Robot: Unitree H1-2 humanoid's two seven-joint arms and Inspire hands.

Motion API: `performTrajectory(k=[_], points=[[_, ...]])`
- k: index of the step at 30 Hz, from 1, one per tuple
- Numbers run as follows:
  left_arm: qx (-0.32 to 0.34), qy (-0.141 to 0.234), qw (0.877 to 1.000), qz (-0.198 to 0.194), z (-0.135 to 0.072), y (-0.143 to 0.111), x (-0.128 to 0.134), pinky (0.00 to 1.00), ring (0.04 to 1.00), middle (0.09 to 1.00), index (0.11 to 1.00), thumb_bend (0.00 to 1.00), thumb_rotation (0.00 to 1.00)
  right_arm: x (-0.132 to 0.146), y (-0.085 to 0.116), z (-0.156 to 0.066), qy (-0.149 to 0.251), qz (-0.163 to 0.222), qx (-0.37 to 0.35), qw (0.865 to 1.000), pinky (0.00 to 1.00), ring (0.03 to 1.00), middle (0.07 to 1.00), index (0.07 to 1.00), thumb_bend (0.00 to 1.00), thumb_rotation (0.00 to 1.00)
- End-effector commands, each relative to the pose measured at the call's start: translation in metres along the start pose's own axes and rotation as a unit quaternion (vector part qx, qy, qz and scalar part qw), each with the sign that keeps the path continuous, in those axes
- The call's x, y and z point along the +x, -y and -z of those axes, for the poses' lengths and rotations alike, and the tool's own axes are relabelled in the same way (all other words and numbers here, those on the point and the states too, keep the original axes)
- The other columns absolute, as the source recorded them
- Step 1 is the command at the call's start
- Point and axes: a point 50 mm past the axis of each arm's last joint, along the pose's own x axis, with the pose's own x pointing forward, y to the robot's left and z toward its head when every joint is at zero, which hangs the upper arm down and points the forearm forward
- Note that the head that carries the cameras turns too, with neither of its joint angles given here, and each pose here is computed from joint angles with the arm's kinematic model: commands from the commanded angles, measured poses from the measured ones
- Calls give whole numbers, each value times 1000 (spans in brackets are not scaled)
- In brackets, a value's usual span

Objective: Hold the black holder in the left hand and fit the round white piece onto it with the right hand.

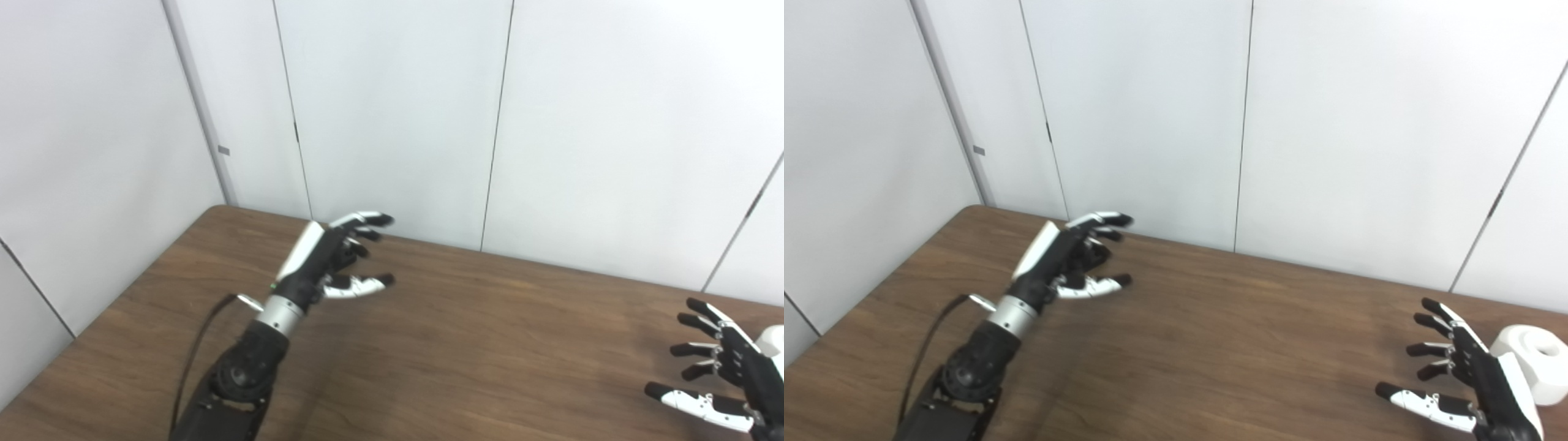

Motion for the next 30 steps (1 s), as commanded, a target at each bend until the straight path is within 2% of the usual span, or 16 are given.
performTrajectory(k=[1, 3, 7, 10, 12, 17, 21, 24, 30], points=[[32, 36, 998, -44, -15, -25, 13, 634, 780, 831, 788, 695, 0, 12, 14, -17, 39, 10, -11, 999, 473, 644, 828, 875, 656, 120], [54, 36, 996, -64, -13, -33, 15, 674, 791, 834, 792, 692, 6, 12, 15, -17, 40, 10, -13, 999, 475, 646, 828, 876, 654, 114], [113, 26, 988, -98, -8, -40, 15, 784, 855, 865, 798, 698, 95, 12, 15, -17, 42, 11, -15, 999, 475, 643, 824, 876, 655, 136], [152, 14, 982, -109, -4, -45, 15, 808, 927, 921, 809, 706, 128, 11, 16, -17, 40, 12, -12, 999, 470, 638, 822, 875, 656, 148], [172, 2, 979, -114, 0, -49, 17, 864, 979, 960, 822, 723, 144, 10, 16, -17, 38, 14, -9, 999, 471, 637, 822, 872, 659, 141], [209, -21, 970, -123, 10, -62, 21, 897, 1000, 995, 838, 808, 235, 9, 18, -17, 38, 16, -16, 999, 471, 635, 821, 873, 656, 158], [222, -49, 966, -121, 16, -70, 21, 911, 1000, 1000, 858, 858, 297, 9, 19, -16, 40, 16, -17, 999, 462, 628, 814, 872, 663, 186], [225, -85, 964, -110, 19, -75, 20, 959, 1000, 1000, 878, 896, 315, 9, 18, -17, 40, 15, -15, 999, 458, 629, 815, 873, 668, 191], [259, -149, 951, -79, 36, -80, 21, 1000, 1000, 1000, 886, 971, 371, 9, 18, -17, 39, 17, -13, 999, 467, 632, 817, 872, 670, 179]])
